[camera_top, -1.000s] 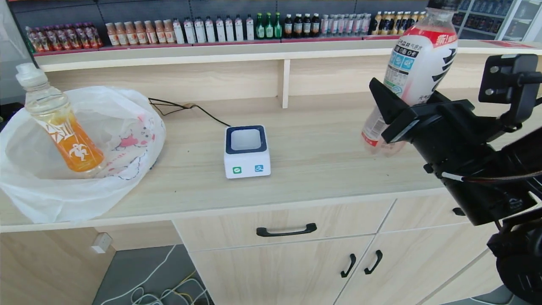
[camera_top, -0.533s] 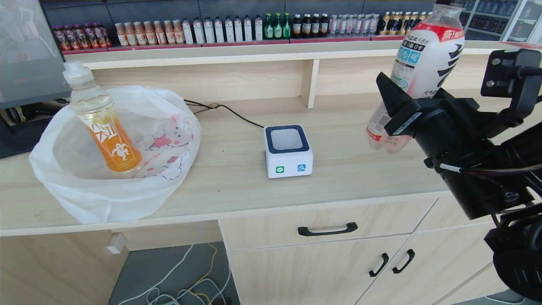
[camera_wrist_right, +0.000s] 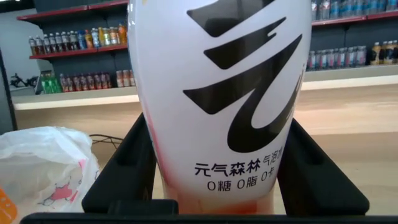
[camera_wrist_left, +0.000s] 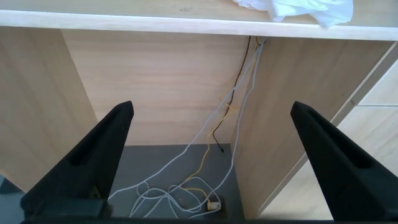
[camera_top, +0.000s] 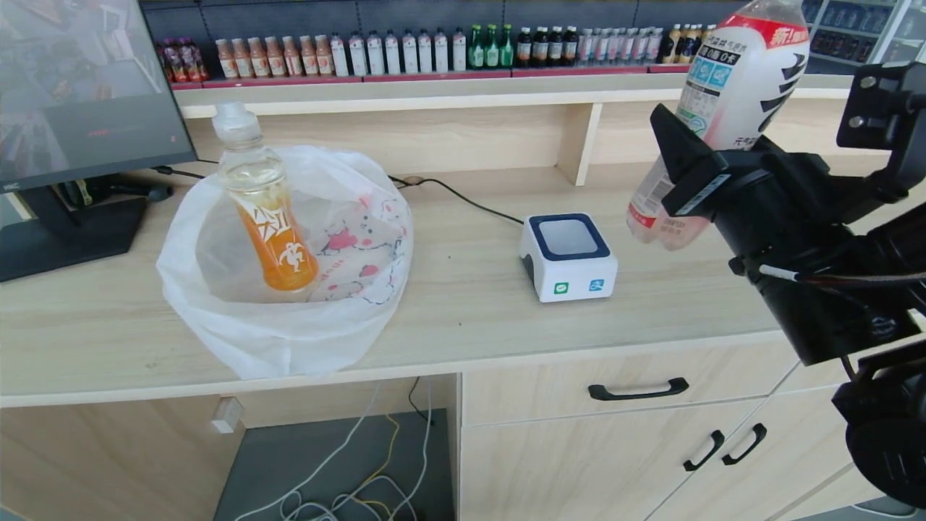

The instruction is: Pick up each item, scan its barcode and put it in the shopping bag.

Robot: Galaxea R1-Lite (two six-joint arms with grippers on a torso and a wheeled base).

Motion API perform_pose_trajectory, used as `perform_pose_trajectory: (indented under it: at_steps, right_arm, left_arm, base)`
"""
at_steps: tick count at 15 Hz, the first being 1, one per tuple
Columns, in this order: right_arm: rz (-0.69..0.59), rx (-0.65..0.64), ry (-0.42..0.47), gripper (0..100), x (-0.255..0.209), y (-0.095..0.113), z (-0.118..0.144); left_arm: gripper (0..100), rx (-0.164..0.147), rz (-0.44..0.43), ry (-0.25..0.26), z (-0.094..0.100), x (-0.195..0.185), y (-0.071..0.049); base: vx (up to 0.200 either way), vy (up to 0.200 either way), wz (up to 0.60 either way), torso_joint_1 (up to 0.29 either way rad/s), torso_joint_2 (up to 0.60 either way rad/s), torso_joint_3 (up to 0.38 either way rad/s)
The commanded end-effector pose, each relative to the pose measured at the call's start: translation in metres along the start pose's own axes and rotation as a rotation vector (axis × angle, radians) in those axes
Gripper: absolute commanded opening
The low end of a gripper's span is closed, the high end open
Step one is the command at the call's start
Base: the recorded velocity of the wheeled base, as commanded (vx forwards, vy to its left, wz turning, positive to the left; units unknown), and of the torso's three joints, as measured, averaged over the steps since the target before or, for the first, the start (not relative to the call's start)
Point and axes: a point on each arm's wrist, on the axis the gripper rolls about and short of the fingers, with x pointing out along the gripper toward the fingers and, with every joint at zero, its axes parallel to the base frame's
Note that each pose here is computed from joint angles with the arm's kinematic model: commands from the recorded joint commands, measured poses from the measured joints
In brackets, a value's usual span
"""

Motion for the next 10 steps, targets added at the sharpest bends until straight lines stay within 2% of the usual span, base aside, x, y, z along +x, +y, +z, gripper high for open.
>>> perform_pose_trajectory:
  at_steps: [1, 2, 3, 5, 7, 10]
  right_arm:
    - [-0.006, 0.000, -0.005, 0, 0.000, -0.001, 0.005]
    - [-0.004, -0.004, 0.002, 0, 0.001, 0.000, 0.005]
    - [0.019, -0.068, -0.004, 0, 0.002, 0.002, 0.007]
    - [0.160, -0.215, -0.046, 0, 0.004, 0.006, 0.007]
    - [0.184, -0.325, -0.066, 0, 0.006, 0.007, 0.007]
    - [0.265, -0.395, -0.088, 0, 0.015, 0.012, 0.007]
  left_arm:
    - [100, 0.000, 0.001, -0.001, 0.000, 0.000, 0.000]
    - [100, 0.000, 0.001, -0.001, 0.000, 0.000, 0.000]
    - [100, 0.000, 0.001, -0.001, 0.000, 0.000, 0.000]
    - [100, -0.002, 0.001, -0.001, 0.000, 0.000, 0.000]
    - [100, -0.002, 0.001, -0.001, 0.000, 0.000, 0.000]
    - [100, -0.002, 0.001, -0.001, 0.000, 0.000, 0.000]
  base:
    - [0.000, 0.000, 0.00, 0.000, 0.00, 0.000]
    - [0.000, 0.000, 0.00, 0.000, 0.00, 0.000]
    - [0.000, 0.000, 0.00, 0.000, 0.00, 0.000]
    - [0.000, 0.000, 0.00, 0.000, 0.00, 0.000]
    - [0.000, 0.000, 0.00, 0.000, 0.00, 0.000]
    - [0.000, 0.000, 0.00, 0.000, 0.00, 0.000]
